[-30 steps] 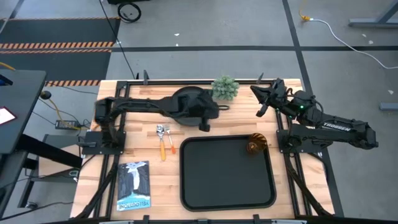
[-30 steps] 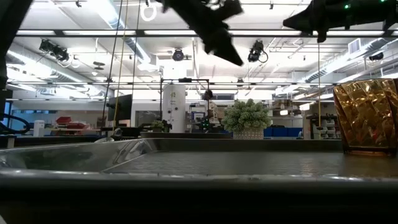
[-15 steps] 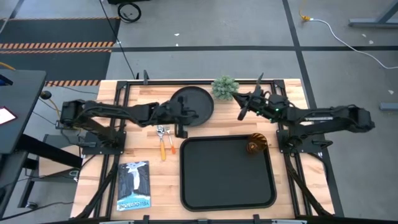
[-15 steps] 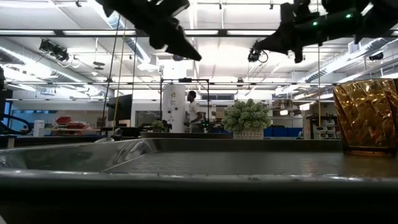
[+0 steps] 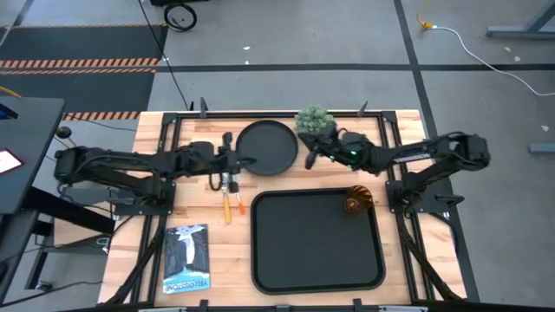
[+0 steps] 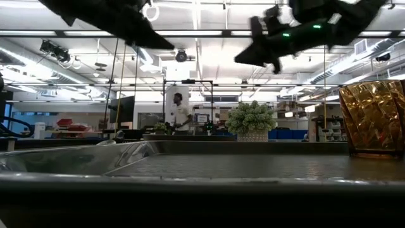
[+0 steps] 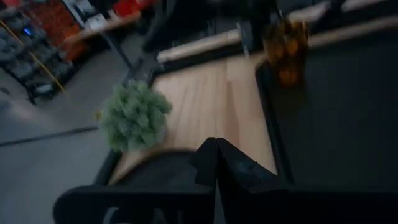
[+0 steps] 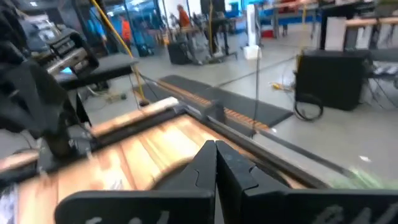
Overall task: Pick and place plate/cup/fork/spoon on tray
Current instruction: Put the black plate on the black serving tray to the bottom left of the brown cup, then put the orange fork on the black serving tray to the left of the black plate
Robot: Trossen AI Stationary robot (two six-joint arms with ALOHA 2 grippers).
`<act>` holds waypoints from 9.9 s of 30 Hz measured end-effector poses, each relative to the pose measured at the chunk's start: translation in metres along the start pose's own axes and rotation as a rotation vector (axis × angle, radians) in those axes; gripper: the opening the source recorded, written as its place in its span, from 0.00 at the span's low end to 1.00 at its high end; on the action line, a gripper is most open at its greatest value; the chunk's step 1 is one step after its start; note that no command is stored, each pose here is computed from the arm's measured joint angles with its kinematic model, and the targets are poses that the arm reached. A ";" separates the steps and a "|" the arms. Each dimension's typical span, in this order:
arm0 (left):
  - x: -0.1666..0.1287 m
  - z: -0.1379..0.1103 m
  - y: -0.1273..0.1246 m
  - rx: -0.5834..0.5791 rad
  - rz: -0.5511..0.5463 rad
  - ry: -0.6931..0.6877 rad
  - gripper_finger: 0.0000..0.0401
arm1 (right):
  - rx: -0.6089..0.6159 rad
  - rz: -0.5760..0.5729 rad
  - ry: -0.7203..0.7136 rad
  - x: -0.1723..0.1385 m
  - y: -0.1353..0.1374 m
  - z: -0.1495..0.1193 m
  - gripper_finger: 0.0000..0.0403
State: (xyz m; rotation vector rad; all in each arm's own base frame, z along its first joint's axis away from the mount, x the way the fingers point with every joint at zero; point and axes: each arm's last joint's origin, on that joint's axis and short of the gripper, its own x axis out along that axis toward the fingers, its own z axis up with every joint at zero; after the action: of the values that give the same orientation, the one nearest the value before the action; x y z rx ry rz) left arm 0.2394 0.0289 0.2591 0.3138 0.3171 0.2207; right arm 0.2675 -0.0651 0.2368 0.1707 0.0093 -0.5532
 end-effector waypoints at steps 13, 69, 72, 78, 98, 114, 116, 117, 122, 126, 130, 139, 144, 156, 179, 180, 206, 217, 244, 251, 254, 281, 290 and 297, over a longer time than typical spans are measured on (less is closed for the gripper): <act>-0.039 -0.030 0.015 -0.258 0.059 -0.192 0.03 | -0.094 0.028 0.149 0.049 0.029 0.016 0.02; 0.047 -0.164 0.106 -0.913 0.352 0.617 0.45 | -0.302 0.278 0.414 -0.022 0.061 0.025 0.02; 0.048 -0.166 0.103 -0.913 0.344 0.638 0.44 | -0.300 0.286 0.410 -0.022 0.062 0.026 0.02; 0.048 -0.166 0.098 -0.910 0.326 0.669 0.38 | -0.305 0.292 0.390 -0.022 0.063 0.027 0.02; 0.051 -0.162 0.099 -0.906 0.324 0.623 0.05 | -0.318 0.295 0.379 -0.021 0.063 0.028 0.02; 0.062 -0.141 0.115 -0.961 0.172 0.445 0.03 | -0.324 0.291 0.406 -0.023 0.061 0.027 0.02; 0.065 -0.133 0.119 -0.962 0.135 0.445 0.03 | -0.328 0.289 0.418 -0.027 0.059 0.028 0.02; 0.066 -0.129 0.119 -0.954 0.116 0.455 0.03 | -0.326 0.286 0.423 -0.029 0.058 0.030 0.02; 0.078 -0.103 0.101 -0.867 0.027 0.556 0.03 | -0.319 0.221 0.443 -0.045 0.048 0.041 0.02; 0.087 -0.080 0.076 -0.796 -0.018 0.593 0.03 | -0.323 0.201 0.442 -0.060 0.040 0.051 0.02; 0.093 -0.061 0.052 -0.788 -0.044 0.582 0.03 | -0.333 0.193 0.449 -0.070 0.034 0.057 0.02; 0.118 -0.017 -0.009 -0.712 -0.069 0.578 0.04 | -0.341 0.174 0.469 -0.080 0.024 0.062 0.02; 0.139 -0.002 -0.039 -0.672 -0.115 0.623 0.04 | -0.323 0.175 0.441 -0.087 0.021 0.069 0.02; 0.192 -0.001 -0.095 -0.598 -0.190 0.697 0.04 | -0.301 0.177 0.418 -0.095 0.018 0.074 0.02; 0.220 0.006 -0.137 -0.599 -0.237 0.608 0.04 | -0.294 0.187 0.422 -0.095 0.020 0.074 0.02; 0.220 0.005 -0.138 -0.598 -0.238 0.613 0.04 | -0.293 0.187 0.419 -0.095 0.020 0.074 0.02; 0.212 0.026 -0.134 -0.401 -0.337 0.505 0.31 | -0.292 0.210 0.419 -0.097 0.025 0.073 0.02; 0.166 0.023 -0.164 -0.108 -0.482 0.773 0.31 | -0.286 0.208 0.404 -0.096 0.025 0.074 0.02; 0.141 0.010 -0.243 -0.385 -0.460 0.846 0.31 | -0.349 0.249 0.373 -0.096 0.027 0.077 0.02; 0.151 0.007 -0.246 -0.380 -0.411 0.767 0.31 | -0.350 0.271 0.379 -0.097 0.028 0.076 0.02; 0.153 0.009 -0.246 -0.384 -0.392 0.733 0.31 | -0.351 0.271 0.383 -0.097 0.028 0.076 0.02; 0.151 0.017 -0.235 -0.321 -0.377 0.707 0.31 | -0.346 0.274 0.371 -0.097 0.029 0.077 0.02; 0.131 0.025 -0.214 -0.261 -0.196 0.795 0.31 | -0.331 0.267 0.391 -0.097 0.028 0.075 0.02; 0.120 0.014 -0.209 -0.202 -0.141 0.947 0.31 | -0.320 0.267 0.385 -0.096 0.028 0.070 0.02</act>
State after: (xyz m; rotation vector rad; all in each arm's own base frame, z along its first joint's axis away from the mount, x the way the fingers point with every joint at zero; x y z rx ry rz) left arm 0.3892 -0.1370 0.1689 -0.0368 1.2396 0.2500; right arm 0.1980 -0.0034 0.3155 -0.0366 0.4412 -0.2406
